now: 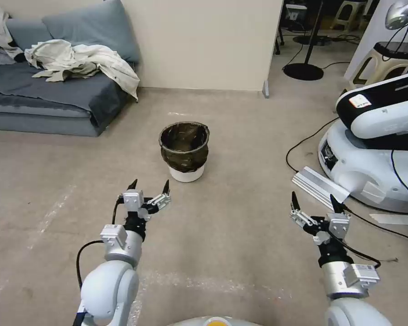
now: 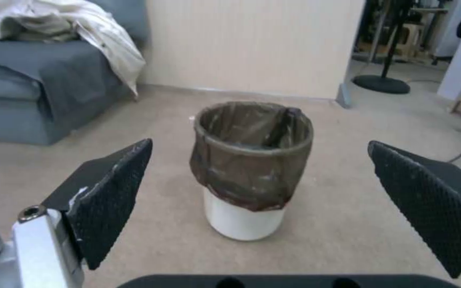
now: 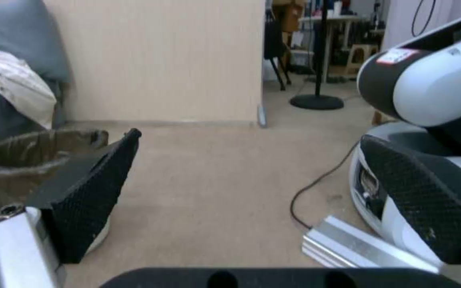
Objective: Pick up the trash can from the floor.
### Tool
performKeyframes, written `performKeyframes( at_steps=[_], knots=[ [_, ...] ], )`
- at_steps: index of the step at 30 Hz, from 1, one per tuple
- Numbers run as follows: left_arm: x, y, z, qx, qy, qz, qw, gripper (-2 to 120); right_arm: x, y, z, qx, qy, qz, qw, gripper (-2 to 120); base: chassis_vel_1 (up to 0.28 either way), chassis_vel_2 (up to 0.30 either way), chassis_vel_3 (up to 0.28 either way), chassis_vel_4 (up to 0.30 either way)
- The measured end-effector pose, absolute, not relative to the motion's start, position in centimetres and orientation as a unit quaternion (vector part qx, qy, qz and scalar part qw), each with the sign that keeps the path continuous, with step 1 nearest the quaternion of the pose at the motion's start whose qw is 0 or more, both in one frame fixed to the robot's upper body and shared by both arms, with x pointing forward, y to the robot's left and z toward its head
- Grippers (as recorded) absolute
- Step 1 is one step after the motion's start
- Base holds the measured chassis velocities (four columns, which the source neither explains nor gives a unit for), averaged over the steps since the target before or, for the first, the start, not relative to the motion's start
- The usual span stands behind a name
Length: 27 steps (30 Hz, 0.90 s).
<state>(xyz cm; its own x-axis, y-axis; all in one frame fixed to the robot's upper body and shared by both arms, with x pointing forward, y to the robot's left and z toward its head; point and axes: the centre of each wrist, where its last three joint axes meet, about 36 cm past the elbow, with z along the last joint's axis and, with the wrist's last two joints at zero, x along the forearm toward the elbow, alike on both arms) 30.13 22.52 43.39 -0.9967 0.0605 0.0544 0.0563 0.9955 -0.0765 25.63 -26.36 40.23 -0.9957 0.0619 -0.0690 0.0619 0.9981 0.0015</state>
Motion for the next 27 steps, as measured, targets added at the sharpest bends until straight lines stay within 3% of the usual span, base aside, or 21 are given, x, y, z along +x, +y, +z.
performKeyframes(
  at_steps=[27],
  knots=[
    [28.6,21.5,43.0,-0.013,-0.998,0.049,0.024,100,26.6,-26.6,39.4,0.012,0.998,0.011,0.064,100,0.016,0.014,0.017,0.017]
  ],
)
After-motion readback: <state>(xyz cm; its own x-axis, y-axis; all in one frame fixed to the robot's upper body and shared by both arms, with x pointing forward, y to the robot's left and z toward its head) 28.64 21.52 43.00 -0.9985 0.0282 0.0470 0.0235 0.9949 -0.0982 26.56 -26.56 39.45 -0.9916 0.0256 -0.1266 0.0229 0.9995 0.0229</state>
